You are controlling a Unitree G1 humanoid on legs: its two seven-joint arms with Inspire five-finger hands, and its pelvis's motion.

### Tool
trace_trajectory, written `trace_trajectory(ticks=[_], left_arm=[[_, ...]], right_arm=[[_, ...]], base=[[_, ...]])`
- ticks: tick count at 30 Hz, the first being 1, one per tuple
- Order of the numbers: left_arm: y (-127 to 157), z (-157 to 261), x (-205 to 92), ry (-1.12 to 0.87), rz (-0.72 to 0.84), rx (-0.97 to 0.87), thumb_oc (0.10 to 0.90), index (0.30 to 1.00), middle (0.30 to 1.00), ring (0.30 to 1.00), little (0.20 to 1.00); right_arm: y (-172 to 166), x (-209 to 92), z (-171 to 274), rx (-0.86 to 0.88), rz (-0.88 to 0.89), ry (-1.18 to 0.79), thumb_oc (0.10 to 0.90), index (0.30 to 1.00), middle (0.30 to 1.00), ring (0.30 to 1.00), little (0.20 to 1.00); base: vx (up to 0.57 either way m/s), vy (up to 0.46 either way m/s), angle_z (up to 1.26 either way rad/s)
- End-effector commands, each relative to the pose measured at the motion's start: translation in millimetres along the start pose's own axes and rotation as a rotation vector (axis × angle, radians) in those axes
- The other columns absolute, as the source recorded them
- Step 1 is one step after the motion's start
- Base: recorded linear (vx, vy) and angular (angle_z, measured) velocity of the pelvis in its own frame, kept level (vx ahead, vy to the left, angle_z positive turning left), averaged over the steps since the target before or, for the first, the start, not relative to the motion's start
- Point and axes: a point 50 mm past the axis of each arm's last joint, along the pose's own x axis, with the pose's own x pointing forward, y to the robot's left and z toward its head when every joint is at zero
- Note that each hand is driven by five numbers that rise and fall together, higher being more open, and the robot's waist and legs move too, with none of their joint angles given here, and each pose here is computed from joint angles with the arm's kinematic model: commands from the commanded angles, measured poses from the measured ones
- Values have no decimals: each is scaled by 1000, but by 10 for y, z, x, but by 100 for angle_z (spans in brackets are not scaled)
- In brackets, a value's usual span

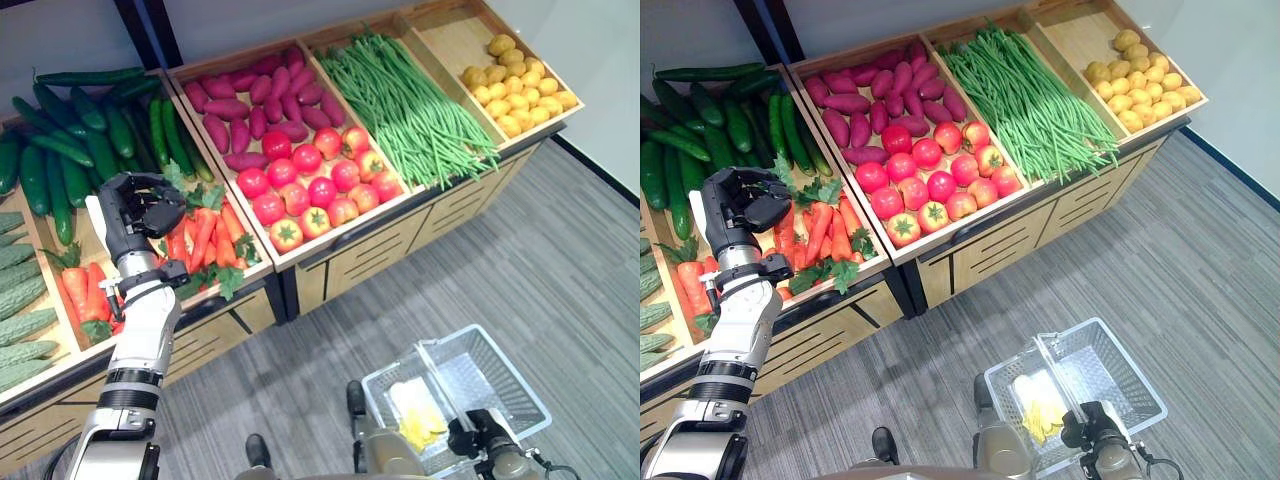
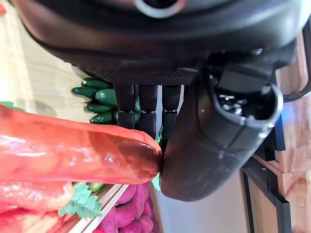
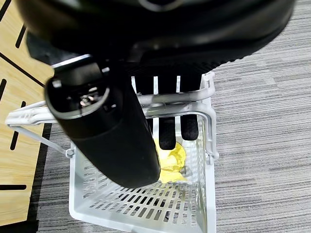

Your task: Get the vegetables into the basket

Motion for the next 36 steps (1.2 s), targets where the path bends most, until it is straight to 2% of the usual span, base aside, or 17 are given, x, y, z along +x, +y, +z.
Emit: trace_trajectory(ticks=[1,7,11,19,25,31,36], left_arm=[[122,594,238,-291,36,-98,400,300,300,300,300],[-50,729,156,-338,-73,-210,400,300,300,300,300],[-166,794,108,-356,-156,-263,400,300,300,300,300],[-120,976,63,-425,-207,-318,400,300,300,300,300],[-44,961,43,-429,-203,-289,400,300,300,300,300],[-5,947,20,-428,-190,-307,400,300,300,300,300],[-91,927,-29,-412,-221,-356,400,300,300,300,300]], right_arm=[[-301,37,68,-8,-89,-43,400,300,300,300,300],[-391,61,164,29,-129,-64,400,300,300,300,300],[-408,23,-20,69,-139,-5,400,300,300,300,300],[-322,-6,-167,87,-122,67,400,300,300,300,300],[-348,1,-144,83,-130,59,400,300,300,300,300],[-353,-13,-175,65,-133,57,400,300,300,300,300],[-447,-47,-282,63,-160,79,400,300,300,300,300]], base=[[53,58,-7],[-33,65,-10],[-68,191,-21],[-131,139,-77],[-85,71,-72],[1,-101,-87],[-6,-181,-23]])
